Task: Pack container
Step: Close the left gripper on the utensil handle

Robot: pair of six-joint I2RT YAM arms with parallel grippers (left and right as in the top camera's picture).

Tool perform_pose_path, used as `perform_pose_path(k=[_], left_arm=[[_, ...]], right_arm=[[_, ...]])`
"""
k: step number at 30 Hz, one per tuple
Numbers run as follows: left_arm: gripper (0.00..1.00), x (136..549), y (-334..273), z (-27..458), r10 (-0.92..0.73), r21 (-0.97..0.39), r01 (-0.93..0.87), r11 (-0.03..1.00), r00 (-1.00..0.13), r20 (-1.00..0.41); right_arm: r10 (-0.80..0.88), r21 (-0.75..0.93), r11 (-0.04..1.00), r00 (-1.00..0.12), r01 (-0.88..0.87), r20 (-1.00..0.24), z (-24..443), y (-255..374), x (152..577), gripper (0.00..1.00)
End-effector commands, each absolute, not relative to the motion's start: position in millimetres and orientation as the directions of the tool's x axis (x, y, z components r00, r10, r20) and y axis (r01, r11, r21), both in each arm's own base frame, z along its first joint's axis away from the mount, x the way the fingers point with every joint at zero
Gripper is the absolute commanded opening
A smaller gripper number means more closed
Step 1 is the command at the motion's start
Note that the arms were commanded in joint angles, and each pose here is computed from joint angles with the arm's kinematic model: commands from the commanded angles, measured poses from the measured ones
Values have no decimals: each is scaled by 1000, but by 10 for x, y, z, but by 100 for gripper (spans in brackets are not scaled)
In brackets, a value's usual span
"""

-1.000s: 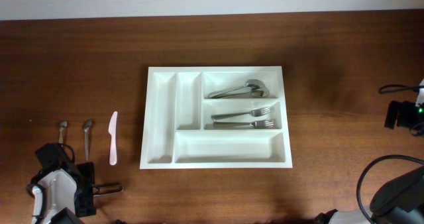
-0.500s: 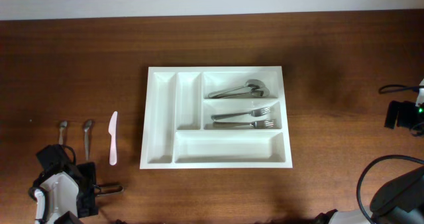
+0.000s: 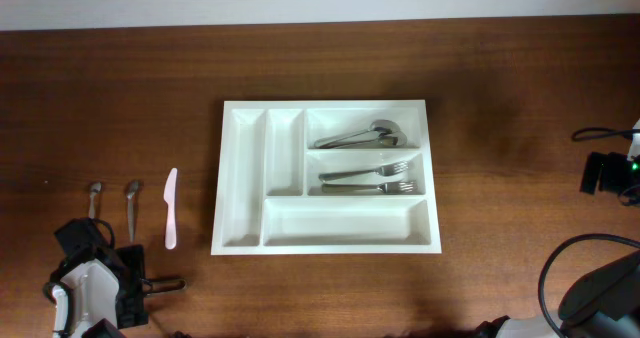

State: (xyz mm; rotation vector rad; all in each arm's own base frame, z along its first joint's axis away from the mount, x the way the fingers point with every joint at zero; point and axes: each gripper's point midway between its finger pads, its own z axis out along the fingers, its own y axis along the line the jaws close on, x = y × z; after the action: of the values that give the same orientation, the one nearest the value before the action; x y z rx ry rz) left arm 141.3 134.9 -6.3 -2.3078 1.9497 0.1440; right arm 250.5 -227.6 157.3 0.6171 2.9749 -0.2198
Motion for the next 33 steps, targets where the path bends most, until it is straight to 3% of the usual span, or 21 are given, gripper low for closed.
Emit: perform_pose_path(k=[1,3,13,19,25,33], left_arm=[[99,1354,1100,-244,-984,-19,-984,-175,176,-31],[98,1355,1100,-244,-984,-19,-984,-176,176,-31],[64,1375,1126,-242,-983,-29,-984,-176,177,-41],[57,1421,1166,-239,-983,-49,-983,-174,177,-54],[41,1428,1174,-238,-984,-52,-985,-167,170,-57],[28,1427,1172,-238,-984,-52,-985,-163,166,-57]], right_arm=[[379,-127,909,-914,397,-144,1640,-2265,2505,99],[379,-127,909,-914,397,-144,1640,-2265,2505,99],[379,-127,909,-914,397,-144,1640,-2265,2505,99],[379,-127,909,-914,397,-144,1640,-2265,2505,99],[379,-127,909,-914,397,-144,1640,-2265,2505,99],[379,-127,909,-914,397,-144,1640,-2265,2505,99]])
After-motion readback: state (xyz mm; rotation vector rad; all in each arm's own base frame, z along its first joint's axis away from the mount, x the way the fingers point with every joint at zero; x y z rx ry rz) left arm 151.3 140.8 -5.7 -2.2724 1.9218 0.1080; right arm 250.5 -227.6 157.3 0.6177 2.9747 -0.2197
